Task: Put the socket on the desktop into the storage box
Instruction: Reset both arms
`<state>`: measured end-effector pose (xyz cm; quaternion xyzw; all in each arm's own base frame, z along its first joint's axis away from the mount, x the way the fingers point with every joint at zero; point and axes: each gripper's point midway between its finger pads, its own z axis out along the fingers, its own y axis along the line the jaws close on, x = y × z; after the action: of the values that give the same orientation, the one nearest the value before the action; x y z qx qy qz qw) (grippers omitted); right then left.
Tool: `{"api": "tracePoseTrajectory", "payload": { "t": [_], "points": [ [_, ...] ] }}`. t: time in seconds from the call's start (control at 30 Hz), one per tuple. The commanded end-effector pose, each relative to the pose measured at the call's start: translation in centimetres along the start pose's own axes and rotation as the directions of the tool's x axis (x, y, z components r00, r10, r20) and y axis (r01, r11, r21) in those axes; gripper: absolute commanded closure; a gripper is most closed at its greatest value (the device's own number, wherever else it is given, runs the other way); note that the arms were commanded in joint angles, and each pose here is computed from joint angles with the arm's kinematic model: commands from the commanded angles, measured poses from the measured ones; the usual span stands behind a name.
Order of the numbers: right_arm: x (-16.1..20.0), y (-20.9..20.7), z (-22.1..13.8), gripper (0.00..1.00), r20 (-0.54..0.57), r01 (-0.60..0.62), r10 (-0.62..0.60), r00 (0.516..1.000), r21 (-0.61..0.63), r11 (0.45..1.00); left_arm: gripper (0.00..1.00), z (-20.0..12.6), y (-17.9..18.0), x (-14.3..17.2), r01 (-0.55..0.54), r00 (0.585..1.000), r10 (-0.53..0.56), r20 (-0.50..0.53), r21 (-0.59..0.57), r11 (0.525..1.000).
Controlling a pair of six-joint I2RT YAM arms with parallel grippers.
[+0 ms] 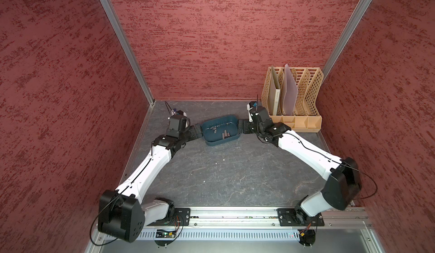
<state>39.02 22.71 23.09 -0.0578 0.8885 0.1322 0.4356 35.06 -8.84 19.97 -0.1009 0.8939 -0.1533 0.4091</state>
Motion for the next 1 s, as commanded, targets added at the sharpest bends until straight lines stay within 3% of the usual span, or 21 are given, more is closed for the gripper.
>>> {"api": "tracePoseTrajectory", "payload": {
  "t": [0.0, 0.07, 0.2, 0.3, 0.53, 0.67, 0.8, 0.97],
  "points": [
    [-4.0, -2.7, -2.8, 0.02, 0.264, 0.034, -0.064, 0.962, 0.118, 0.992, 0.0, -1.0, 1.5, -2.5, -0.113, 0.975, 0.121, 0.185, -0.056, 0.992],
    [-4.3, -4.1, -4.4, 0.02, 0.379, 0.034, -0.094, 0.921, 0.163, 0.986, 0.0, -1.4, 2.4, -2.6, -0.137, 0.959, 0.153, 0.239, -0.081, 0.987],
    [-4.0, -7.1, -8.3, 0.02, 0.62, -0.008, -0.145, 0.771, 0.237, 0.972, 0.0, -1.8, 4.7, -2.2, -0.173, 0.92, 0.213, 0.33, -0.147, 0.974],
    [-2.6, -9.6, -10.1, 0.02, 0.682, -0.043, -0.187, 0.707, 0.306, 0.951, 0.0, -1.8, 6.7, -1.8, -0.163, 0.9, 0.221, 0.376, -0.179, 0.97],
    [2.4, -16.6, -8.3, 0.02, 0.557, -0.092, -0.248, 0.792, 0.511, 0.855, 0.0, 1.0, 12.4, -0.4, -0.076, 0.915, 0.18, 0.362, -0.283, 0.956],
    [5.5, -18.8, -5.9, 0.02, 0.473, -0.063, -0.271, 0.838, 0.578, 0.813, 0.0, 2.3, 13.0, -0.4, -0.085, 0.882, 0.207, 0.423, -0.289, 0.953],
    [6.9, -21.5, -5.3, 0.02, 0.483, -0.117, -0.267, 0.834, 0.627, 0.77, 0.0, 3.0, 12.2, -1.1, -0.141, 0.843, 0.271, 0.464, -0.295, 0.945],
    [6.9, -23.1, -4.0, 0.02, 0.5, -0.109, -0.244, 0.831, 0.577, 0.809, 0.0, 3.7, 12.2, -1.0, -0.158, 0.813, 0.288, 0.506, -0.284, 0.946]
  ]
}}
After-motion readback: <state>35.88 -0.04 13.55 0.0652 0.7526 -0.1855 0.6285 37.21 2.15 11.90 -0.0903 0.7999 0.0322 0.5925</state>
